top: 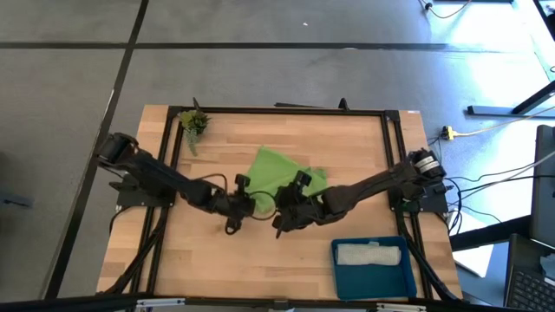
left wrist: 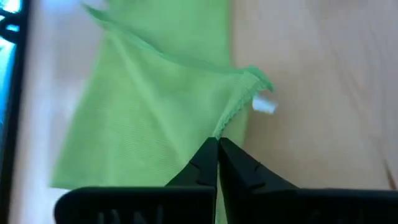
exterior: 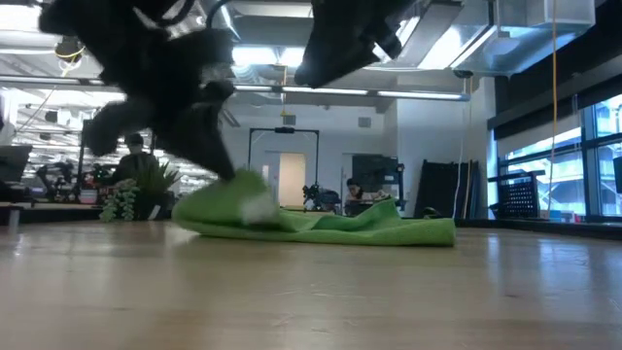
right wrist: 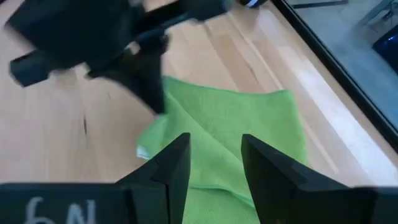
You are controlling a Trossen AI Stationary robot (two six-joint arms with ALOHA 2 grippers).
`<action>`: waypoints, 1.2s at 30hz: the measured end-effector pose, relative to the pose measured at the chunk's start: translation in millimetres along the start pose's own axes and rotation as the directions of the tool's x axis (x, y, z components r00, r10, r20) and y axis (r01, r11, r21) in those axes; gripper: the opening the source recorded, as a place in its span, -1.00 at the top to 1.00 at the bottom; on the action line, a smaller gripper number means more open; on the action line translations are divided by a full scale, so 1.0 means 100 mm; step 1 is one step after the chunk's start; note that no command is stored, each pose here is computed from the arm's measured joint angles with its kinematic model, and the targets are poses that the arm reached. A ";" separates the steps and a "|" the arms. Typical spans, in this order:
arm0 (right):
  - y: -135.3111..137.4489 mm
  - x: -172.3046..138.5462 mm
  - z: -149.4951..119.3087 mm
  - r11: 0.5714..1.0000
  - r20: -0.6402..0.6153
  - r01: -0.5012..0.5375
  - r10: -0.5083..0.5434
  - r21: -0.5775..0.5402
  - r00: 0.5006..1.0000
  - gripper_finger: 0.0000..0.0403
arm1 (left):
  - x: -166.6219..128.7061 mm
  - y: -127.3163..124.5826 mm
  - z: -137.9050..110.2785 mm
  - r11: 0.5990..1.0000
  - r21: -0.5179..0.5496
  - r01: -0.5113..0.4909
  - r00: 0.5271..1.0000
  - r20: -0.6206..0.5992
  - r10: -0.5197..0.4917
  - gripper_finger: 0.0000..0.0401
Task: Roll microfiber towels into tight, uniform cylinder then place into a basket
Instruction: Fold the green towel
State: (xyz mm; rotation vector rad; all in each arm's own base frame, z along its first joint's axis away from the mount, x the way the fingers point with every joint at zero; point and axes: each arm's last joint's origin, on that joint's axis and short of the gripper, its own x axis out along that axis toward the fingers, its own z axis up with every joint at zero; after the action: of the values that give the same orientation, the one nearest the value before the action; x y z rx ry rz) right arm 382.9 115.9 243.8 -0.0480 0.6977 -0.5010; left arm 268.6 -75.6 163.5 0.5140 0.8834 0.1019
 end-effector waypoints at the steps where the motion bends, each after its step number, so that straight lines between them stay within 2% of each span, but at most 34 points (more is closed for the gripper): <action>1: 0.01 -0.03 0.00 1.000 0.004 0.000 0.000 -0.004 1.000 0.28 | -0.01 0.07 0.02 1.000 -0.023 -0.015 1.000 0.010 0.015 1.00; 9: 0.02 -0.07 -0.01 1.000 0.007 -0.005 0.005 -0.005 1.000 0.28 | 0.12 0.64 -0.09 0.979 -0.140 -0.149 0.988 -0.052 0.143 1.00; 13: 0.02 -0.07 -0.02 1.000 -0.005 0.002 -0.002 0.009 1.000 0.28 | 0.24 0.85 -0.17 0.964 -0.178 -0.198 0.979 -0.092 0.184 1.00; 16: 0.01 -0.07 -0.03 1.000 -0.015 0.003 -0.002 0.024 1.000 0.28 | 0.27 0.97 -0.17 0.945 -0.230 -0.233 0.972 -0.066 0.224 1.00; 21: 0.01 -0.06 -0.07 0.999 -0.039 0.000 0.001 0.036 0.999 0.28 | 0.29 1.15 -0.12 0.909 -0.302 -0.287 0.952 0.015 0.306 1.00; 27: 0.00 -0.06 -0.09 0.997 -0.057 0.011 -0.007 0.072 0.998 0.28 | 0.30 1.34 -0.13 0.855 -0.388 -0.343 0.922 0.034 0.385 1.00; 34: -0.07 -0.07 -0.21 0.998 -0.169 0.052 -0.047 0.026 0.984 0.28 | 0.30 1.35 -0.13 0.866 -0.369 -0.337 0.925 0.044 0.378 1.00; 36: -0.10 -0.05 -0.21 0.997 -0.182 0.066 -0.057 0.042 0.982 0.28 | 0.30 1.34 -0.13 0.875 -0.346 -0.338 0.926 0.046 0.376 1.00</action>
State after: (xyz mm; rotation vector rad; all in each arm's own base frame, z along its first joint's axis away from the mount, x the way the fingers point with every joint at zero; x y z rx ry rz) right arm 362.0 112.4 232.6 0.0214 0.8638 -0.5860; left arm 294.5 54.9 198.4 0.3555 0.6336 0.5491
